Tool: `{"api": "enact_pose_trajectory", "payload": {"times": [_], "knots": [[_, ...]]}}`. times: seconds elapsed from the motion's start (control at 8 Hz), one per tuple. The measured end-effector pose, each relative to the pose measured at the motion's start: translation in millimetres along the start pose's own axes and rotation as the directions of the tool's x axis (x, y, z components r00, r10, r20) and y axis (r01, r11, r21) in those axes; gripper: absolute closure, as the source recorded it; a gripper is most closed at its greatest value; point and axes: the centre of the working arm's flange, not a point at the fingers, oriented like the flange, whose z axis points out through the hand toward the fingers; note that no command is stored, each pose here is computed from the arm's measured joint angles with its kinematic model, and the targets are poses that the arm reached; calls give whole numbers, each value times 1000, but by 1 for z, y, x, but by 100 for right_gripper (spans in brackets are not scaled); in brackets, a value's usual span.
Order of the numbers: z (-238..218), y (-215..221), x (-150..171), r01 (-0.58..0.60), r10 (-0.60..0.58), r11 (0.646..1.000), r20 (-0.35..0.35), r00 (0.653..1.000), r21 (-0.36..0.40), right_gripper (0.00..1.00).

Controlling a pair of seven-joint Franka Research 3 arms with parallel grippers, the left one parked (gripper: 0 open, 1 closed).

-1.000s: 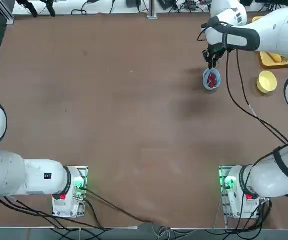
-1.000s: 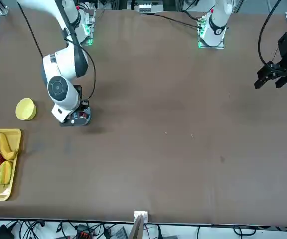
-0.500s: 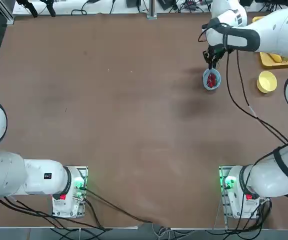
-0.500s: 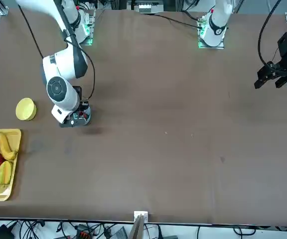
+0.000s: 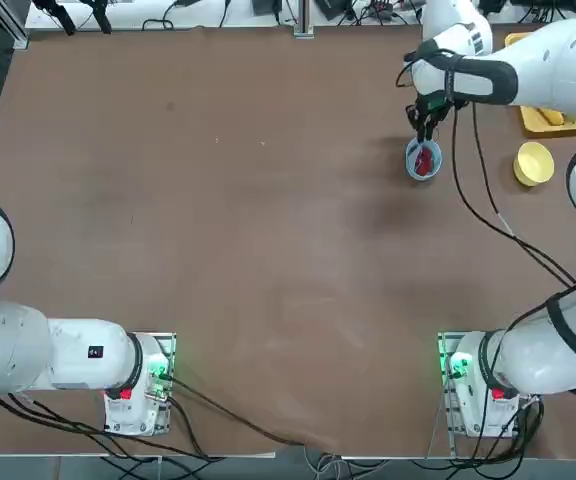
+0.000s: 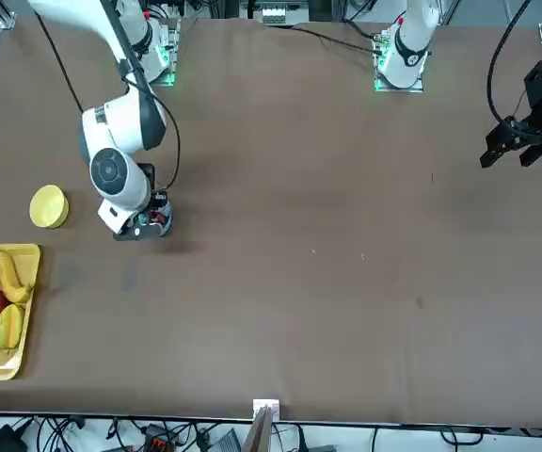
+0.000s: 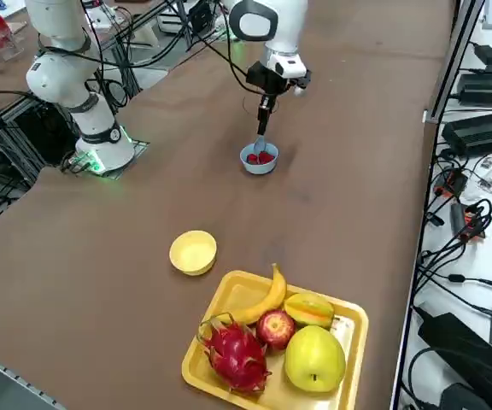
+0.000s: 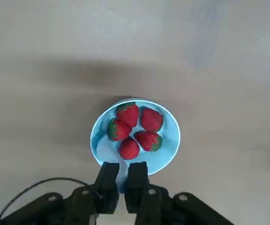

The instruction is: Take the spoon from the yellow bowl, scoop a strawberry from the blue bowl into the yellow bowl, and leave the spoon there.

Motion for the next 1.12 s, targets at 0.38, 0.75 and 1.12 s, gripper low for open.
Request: {"api": "enact_pose_trajectory", "payload": {"times": [0.38, 0.75, 1.12], "knots": [[6, -11, -2, -36, 35, 997, -4, 999, -67, 89], [6, -38, -13, -75, 74, 982, -13, 997, -171, 89], [3, -64, -21, -108, 96, 963, -58, 994, -248, 89]]}}
